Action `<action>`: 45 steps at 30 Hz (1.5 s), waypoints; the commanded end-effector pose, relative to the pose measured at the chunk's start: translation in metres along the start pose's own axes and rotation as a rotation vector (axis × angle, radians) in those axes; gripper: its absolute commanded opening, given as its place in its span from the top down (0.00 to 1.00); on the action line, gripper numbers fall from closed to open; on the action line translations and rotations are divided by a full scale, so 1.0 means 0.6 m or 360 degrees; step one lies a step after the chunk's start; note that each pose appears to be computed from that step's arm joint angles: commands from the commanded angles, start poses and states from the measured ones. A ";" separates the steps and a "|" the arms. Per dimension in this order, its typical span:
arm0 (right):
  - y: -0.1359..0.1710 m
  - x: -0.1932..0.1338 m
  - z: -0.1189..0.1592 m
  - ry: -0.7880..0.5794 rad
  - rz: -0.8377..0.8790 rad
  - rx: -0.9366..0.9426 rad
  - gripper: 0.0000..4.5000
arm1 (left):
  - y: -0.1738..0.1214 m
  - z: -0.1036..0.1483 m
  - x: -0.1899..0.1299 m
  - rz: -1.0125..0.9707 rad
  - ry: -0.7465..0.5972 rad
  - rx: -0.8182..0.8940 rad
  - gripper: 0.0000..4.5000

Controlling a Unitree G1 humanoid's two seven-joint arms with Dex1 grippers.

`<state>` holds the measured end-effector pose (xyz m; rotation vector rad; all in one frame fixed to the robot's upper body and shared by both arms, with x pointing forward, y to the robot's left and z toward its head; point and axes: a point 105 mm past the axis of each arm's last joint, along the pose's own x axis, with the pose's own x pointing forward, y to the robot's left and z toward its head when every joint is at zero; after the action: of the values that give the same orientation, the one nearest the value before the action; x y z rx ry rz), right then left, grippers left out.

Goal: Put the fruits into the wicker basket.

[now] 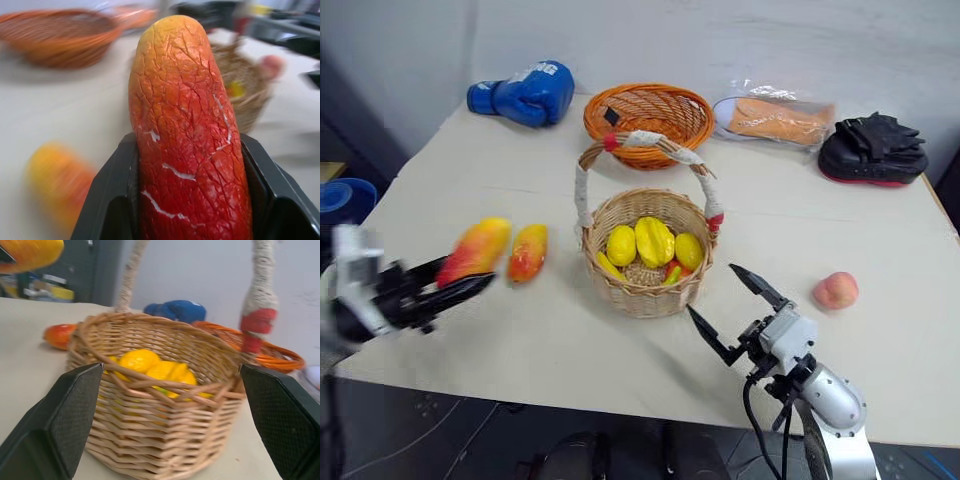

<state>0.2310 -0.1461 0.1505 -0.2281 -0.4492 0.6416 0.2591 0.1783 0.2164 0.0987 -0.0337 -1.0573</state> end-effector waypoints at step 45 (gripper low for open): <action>0.080 0.017 0.041 -0.0199 0.0713 0.0017 0.00 | 0.068 -0.111 -0.257 0.1199 0.0169 -0.0171 0.00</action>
<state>0.2035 -0.1006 0.1547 -0.2898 -0.4912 1.1017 0.2076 0.3657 0.1398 0.0248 0.1037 -0.1558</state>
